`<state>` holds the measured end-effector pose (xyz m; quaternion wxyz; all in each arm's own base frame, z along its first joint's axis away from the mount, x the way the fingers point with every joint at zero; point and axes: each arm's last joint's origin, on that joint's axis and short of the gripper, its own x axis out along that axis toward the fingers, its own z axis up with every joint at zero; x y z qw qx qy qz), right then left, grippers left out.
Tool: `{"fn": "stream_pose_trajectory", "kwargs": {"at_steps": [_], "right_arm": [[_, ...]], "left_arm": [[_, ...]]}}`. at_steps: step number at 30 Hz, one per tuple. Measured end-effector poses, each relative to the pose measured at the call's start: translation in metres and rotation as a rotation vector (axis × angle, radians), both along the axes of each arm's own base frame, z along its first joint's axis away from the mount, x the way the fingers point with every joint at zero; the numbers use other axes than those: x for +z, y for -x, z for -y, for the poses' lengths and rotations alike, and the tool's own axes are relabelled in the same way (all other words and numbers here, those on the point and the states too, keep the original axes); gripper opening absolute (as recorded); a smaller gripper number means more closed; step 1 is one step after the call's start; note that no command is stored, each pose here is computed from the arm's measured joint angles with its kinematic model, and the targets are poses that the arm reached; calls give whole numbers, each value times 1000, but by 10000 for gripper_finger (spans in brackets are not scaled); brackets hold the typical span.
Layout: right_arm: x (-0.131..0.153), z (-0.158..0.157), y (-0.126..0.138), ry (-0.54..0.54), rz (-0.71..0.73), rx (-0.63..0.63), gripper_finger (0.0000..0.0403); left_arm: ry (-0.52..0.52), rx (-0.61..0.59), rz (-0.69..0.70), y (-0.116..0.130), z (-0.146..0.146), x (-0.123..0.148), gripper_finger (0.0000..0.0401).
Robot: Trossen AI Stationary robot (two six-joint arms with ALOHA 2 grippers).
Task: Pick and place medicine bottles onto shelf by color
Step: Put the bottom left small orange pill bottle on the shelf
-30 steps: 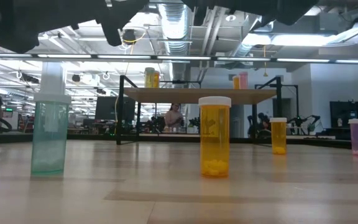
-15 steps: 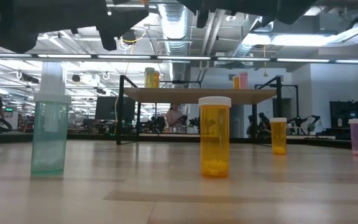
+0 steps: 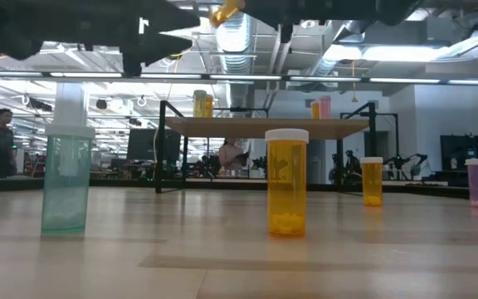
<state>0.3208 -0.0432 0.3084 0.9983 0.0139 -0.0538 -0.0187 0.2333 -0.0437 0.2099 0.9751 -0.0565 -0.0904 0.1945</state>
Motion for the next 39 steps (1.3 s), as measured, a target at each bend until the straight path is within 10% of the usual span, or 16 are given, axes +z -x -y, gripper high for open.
{"fn": "stream_pose_trajectory", "kwargs": {"at_steps": [12, 39], "right_arm": [[13, 66, 5, -20, -244, -198, 123], [5, 172, -61, -113, -684, -331, 125]], "left_arm": [[204, -74, -236, 40, -8, 9, 241], [203, -99, -309, 44, -4, 2, 241]]}}
